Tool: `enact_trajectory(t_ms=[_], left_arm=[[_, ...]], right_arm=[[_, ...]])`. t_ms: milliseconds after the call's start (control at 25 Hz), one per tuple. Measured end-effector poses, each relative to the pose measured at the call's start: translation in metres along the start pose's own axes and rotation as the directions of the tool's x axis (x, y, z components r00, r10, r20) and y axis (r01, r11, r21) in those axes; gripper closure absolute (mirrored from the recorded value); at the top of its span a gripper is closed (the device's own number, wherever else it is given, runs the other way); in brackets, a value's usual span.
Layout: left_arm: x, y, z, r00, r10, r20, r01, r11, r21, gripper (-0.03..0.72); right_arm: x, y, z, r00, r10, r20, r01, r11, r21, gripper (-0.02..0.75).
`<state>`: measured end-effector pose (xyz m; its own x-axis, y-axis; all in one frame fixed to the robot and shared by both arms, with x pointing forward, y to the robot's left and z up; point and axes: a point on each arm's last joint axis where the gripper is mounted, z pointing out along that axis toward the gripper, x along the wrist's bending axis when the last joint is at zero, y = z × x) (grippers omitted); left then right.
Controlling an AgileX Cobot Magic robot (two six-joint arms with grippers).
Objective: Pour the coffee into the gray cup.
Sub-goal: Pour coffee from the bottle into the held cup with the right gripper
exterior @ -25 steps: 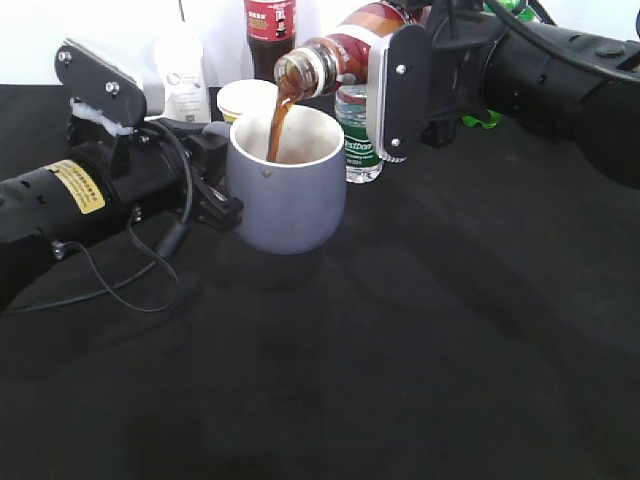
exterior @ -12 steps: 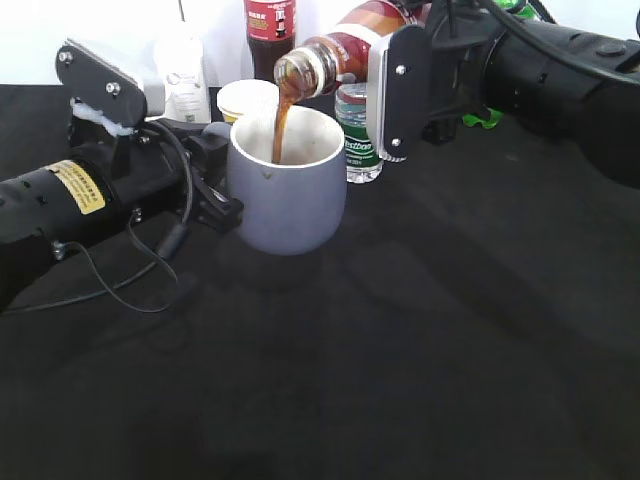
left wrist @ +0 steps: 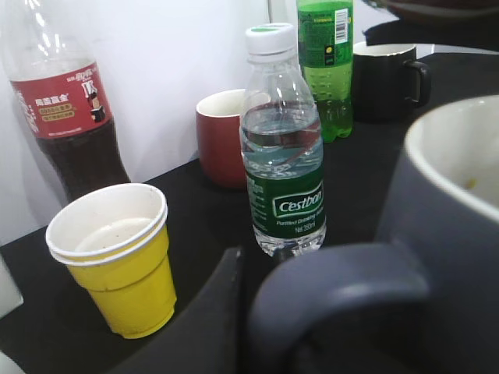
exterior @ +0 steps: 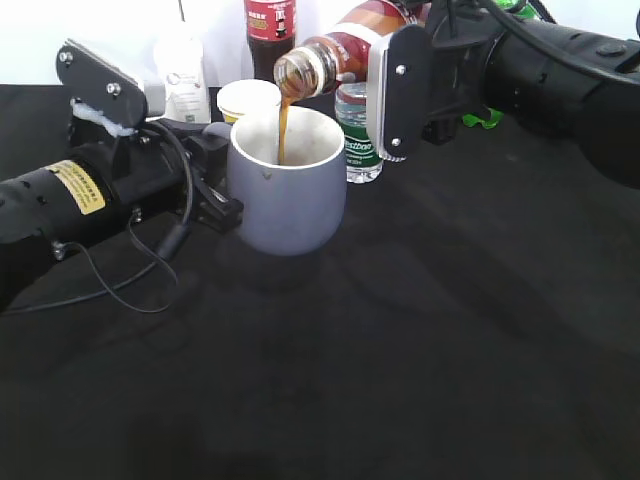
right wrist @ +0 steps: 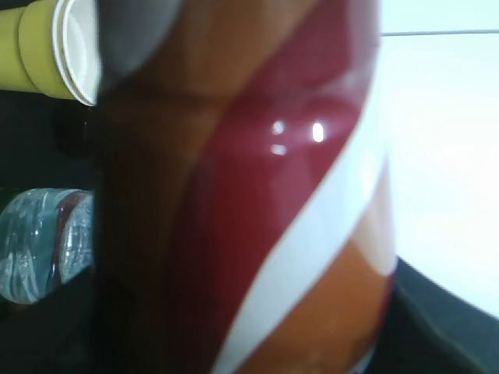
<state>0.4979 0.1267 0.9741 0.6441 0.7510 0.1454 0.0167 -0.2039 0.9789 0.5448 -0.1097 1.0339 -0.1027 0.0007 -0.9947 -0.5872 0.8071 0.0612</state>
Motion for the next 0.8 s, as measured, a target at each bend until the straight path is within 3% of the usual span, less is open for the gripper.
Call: enact_trajectory(t_ms=[800], left_arm=[[-0.0001, 0.0003, 0.0000, 1.000, 0.002, 0.001, -0.002, 1.000, -0.003, 0.624]], right_arm=[[-0.0001, 0.0000, 0.0000, 1.000, -0.024, 0.001, 0.024, 1.000, 0.000, 0.204]])
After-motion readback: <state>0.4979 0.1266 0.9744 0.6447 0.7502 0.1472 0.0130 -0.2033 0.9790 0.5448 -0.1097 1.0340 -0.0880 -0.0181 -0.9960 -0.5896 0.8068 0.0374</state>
